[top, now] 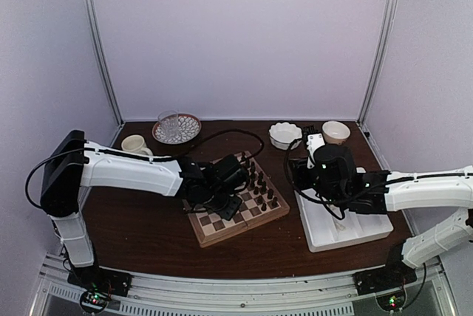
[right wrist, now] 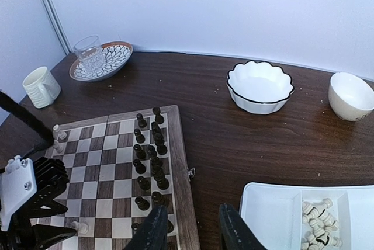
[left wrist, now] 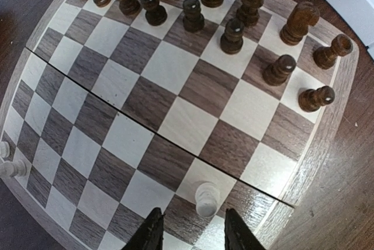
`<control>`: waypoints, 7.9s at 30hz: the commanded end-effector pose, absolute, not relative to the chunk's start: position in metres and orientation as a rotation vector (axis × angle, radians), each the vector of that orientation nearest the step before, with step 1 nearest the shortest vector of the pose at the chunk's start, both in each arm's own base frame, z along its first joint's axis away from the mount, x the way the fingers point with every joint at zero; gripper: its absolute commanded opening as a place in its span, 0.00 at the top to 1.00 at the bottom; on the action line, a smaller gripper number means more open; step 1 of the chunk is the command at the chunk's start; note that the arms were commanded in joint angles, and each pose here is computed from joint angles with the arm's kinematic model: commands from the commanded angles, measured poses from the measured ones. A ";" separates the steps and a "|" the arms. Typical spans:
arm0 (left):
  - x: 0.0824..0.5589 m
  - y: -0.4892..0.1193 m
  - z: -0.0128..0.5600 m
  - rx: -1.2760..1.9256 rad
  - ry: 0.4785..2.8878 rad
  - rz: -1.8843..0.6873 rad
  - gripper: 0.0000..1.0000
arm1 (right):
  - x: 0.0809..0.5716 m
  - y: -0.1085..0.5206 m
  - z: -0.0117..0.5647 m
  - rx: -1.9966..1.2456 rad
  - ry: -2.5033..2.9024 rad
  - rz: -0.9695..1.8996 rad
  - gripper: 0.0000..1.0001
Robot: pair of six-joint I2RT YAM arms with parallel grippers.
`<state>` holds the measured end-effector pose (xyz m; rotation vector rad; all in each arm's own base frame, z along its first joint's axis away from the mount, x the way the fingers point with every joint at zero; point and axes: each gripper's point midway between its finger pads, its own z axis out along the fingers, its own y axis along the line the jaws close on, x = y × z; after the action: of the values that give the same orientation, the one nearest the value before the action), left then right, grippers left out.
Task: Set up the chess pieces on the board
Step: Pick up the pawn from the chessboard, then place the pawn on a2, then pick up the pawn from the storage box.
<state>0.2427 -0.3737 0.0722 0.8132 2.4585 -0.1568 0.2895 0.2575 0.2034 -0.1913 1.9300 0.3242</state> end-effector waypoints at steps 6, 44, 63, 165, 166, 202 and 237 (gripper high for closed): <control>0.245 -0.380 0.067 0.843 2.478 -0.122 0.66 | 0.291 0.251 0.212 -0.147 1.896 0.332 0.68; 0.297 -0.341 0.089 0.710 2.481 -0.045 0.95 | 0.292 0.259 0.207 -0.179 1.916 0.339 0.67; 0.390 -0.286 0.105 0.527 2.494 -0.088 0.95 | 0.291 0.264 0.206 -0.192 1.923 0.359 0.67; 0.407 -0.276 0.120 0.542 2.519 -0.100 0.64 | 0.293 0.265 0.204 -0.205 1.931 0.337 0.67; 0.406 -0.277 0.128 0.538 2.508 -0.112 0.62 | 0.293 0.265 0.205 -0.204 1.929 0.333 0.67; 0.285 -0.243 0.210 0.366 1.908 -0.466 0.37 | 0.329 0.142 0.090 0.186 2.327 0.162 0.73; 0.271 -0.250 0.213 0.456 1.838 -0.386 0.37 | 0.295 0.100 0.055 0.984 2.295 0.207 0.69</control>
<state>0.2685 -0.2459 0.1948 0.4693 1.8963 -0.3810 0.2998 0.1091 0.0537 0.8107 2.3755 0.1686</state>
